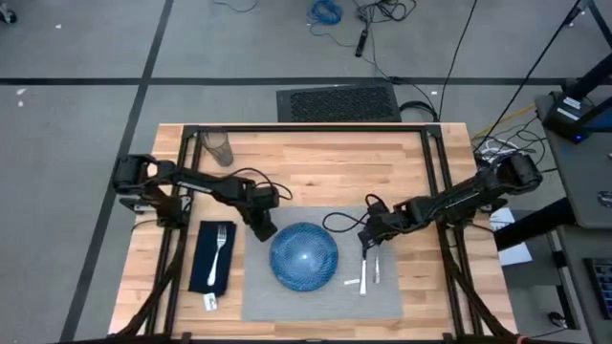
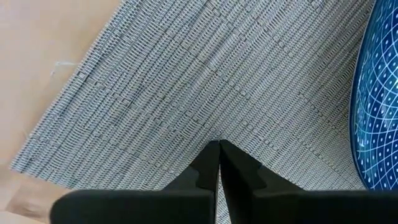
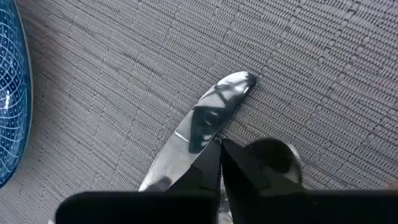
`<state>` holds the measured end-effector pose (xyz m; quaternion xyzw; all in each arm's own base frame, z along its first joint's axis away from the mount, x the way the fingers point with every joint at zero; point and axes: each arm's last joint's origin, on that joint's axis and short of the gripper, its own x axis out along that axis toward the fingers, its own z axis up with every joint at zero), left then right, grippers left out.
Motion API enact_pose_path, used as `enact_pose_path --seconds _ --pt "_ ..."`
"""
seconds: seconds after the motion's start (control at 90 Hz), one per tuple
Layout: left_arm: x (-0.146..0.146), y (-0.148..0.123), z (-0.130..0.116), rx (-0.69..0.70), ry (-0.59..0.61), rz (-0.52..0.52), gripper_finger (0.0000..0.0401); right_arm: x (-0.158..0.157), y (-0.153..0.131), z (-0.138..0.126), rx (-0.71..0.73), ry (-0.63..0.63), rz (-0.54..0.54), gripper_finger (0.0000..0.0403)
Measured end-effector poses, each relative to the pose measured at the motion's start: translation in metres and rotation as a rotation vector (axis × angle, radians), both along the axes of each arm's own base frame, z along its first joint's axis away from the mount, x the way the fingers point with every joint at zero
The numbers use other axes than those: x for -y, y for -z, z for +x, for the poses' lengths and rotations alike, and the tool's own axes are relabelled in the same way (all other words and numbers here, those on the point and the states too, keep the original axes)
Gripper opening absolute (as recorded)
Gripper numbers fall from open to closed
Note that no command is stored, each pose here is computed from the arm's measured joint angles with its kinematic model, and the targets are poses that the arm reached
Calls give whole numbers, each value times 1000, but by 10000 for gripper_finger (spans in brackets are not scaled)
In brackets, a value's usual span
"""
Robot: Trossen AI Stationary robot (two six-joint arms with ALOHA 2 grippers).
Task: Set table place
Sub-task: Adjust the table place
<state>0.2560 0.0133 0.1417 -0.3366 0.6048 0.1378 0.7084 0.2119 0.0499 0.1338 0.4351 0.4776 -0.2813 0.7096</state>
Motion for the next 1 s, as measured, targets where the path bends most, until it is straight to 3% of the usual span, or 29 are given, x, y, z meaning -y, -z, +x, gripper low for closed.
enact_pose_path --seconds 0.511,0.744,1.0 --pt "0 0 0 0 0 0 0 -1 -5 3 53 -20 -1 0" --pt "0 0 0 0 0 0 0 2 0 -2 -16 -21 -14 0" --pt "0 0 0 1 0 0 0 7 -2 6 48 -26 -14 0"
